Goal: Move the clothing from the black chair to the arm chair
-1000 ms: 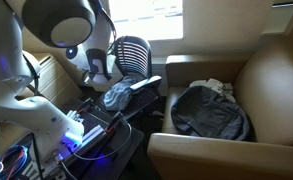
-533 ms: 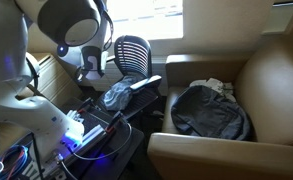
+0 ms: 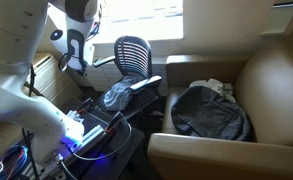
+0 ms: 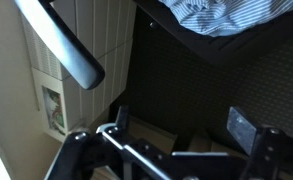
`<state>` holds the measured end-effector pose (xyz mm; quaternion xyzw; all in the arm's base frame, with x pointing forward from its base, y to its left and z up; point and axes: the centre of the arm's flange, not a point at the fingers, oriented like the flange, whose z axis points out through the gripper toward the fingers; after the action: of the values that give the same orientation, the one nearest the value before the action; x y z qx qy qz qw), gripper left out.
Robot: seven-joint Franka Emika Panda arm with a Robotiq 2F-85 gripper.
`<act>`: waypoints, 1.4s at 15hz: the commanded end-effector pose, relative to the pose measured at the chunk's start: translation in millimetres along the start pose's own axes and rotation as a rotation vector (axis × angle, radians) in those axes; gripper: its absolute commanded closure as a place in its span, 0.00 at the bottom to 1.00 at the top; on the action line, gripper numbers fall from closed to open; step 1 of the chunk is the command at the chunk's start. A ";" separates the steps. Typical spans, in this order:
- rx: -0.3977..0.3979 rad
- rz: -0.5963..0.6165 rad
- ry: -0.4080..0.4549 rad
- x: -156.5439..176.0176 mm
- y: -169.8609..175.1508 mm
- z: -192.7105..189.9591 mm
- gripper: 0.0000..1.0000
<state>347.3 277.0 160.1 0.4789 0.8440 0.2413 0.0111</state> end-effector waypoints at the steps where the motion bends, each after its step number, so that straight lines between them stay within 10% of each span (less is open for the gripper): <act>1: 0.123 -0.079 -0.131 -21.6 49.5 56.6 0.00; 8: 0.133 -0.091 -0.215 -43.5 50.5 62.9 0.00; 14: 0.409 0.071 -0.356 -74.7 -21.7 169.0 0.00; 21: 0.323 0.016 -0.384 -62.5 -35.2 168.2 0.00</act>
<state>396.0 272.9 -11.9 0.5227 0.8506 -0.0143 0.0558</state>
